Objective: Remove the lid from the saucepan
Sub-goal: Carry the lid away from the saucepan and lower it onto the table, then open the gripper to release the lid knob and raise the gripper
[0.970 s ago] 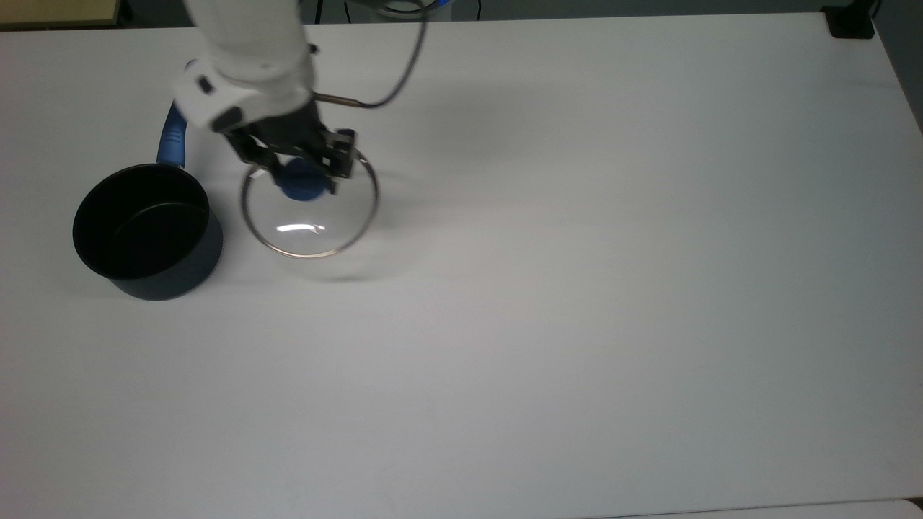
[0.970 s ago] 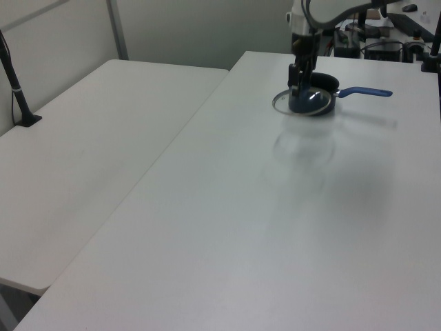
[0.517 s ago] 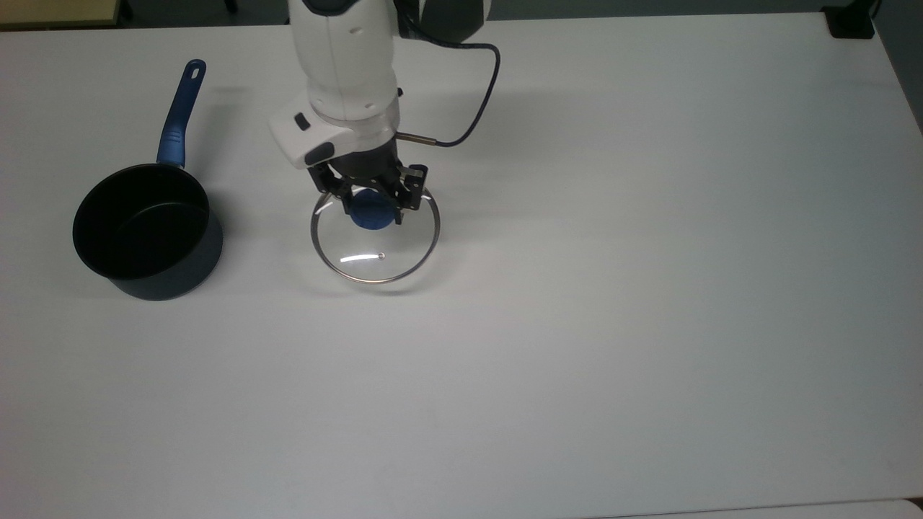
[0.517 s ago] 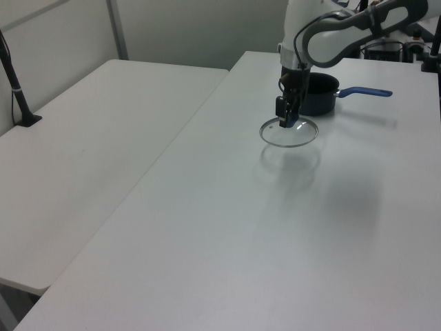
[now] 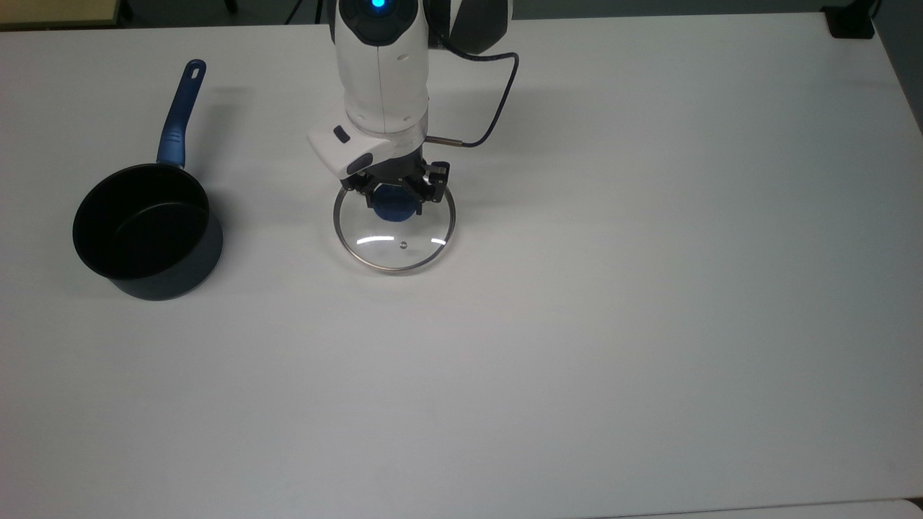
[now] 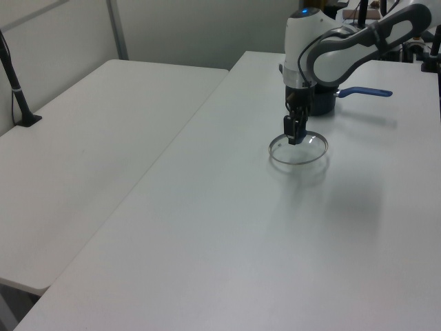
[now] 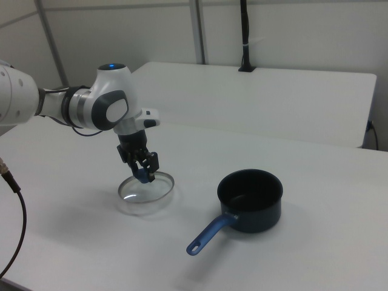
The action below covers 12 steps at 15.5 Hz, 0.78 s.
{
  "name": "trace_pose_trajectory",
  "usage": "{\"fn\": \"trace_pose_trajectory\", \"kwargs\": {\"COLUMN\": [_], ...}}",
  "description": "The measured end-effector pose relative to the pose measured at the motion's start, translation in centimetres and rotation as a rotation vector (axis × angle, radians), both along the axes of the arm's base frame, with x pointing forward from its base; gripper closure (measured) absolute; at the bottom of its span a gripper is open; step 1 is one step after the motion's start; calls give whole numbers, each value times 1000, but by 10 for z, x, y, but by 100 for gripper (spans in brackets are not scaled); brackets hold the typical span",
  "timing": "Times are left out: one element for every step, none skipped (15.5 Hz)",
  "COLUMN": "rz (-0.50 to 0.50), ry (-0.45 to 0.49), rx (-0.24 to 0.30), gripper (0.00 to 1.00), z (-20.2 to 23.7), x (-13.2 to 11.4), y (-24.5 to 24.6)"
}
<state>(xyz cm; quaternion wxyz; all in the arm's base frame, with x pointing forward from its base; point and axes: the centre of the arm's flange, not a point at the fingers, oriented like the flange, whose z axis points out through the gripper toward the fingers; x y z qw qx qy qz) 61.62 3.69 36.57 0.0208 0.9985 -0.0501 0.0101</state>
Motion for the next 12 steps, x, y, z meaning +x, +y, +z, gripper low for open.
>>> {"fn": "trace_pose_trajectory", "kwargs": {"rz": [4, 15, 25, 37, 49, 66, 75, 84, 94, 96, 97, 97], "ry": [3, 6, 10, 15, 20, 25, 27, 31, 40, 45, 48, 49], "rx": [5, 14, 17, 15, 15, 13, 11, 7, 0, -2, -3, -3], "gripper": [33, 33, 33, 33, 33, 33, 33, 33, 33, 33, 33, 33], "z": [2, 4, 5, 6, 5, 2, -1, -4, -11, -14, -16, -17], "x": [-5, -13, -19, -25, -32, -41, -45, -49, -53, -55, -56, -56], "y": [-1, -1, 1, 3, 7, 12, 14, 17, 18, 18, 18, 17]}}
